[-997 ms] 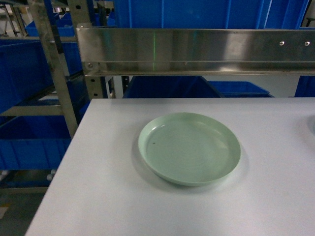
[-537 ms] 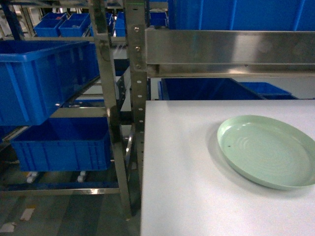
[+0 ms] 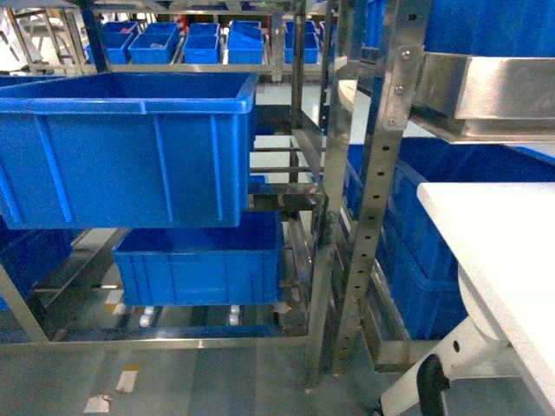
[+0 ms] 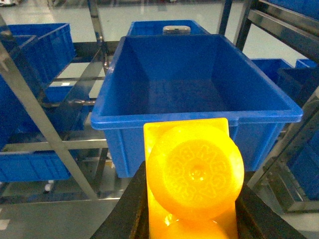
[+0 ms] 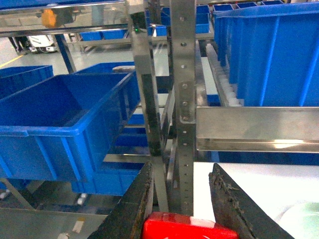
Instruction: Sort and place red and yellow blocks in left bins
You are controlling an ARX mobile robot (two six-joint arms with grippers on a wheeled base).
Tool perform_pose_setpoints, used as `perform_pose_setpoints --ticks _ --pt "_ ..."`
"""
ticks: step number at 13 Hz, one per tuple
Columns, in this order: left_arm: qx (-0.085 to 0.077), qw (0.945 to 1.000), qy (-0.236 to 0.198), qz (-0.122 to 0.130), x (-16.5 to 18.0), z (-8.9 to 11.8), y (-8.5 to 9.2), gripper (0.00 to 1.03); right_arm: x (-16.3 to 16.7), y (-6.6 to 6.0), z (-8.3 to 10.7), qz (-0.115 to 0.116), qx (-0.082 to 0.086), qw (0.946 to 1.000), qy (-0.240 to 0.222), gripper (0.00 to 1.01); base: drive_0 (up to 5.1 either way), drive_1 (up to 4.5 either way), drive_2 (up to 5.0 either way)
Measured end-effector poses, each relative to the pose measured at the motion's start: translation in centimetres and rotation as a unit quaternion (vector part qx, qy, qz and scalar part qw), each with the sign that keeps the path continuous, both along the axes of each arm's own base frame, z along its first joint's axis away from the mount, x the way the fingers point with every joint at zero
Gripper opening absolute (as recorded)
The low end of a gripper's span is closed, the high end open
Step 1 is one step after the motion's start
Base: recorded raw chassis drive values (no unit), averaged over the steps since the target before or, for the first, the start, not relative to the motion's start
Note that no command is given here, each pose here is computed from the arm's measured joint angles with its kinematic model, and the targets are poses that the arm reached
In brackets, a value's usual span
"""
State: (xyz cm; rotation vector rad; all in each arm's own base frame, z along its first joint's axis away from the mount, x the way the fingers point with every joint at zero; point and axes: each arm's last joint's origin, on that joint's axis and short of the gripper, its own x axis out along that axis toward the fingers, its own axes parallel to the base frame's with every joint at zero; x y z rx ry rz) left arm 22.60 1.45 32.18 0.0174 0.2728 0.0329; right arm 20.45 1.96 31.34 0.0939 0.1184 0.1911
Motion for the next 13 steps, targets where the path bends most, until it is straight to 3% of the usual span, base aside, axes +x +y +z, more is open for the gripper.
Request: perform_pose_setpoints --ticks 13 --pt "0.0 1.0 -0.001 0.0 0.02 0.01 0.0 0.28 0.01 -0.01 -0.01 -0.001 0.0 1.0 0.0 0.28 -5.0 2.5 2.5"
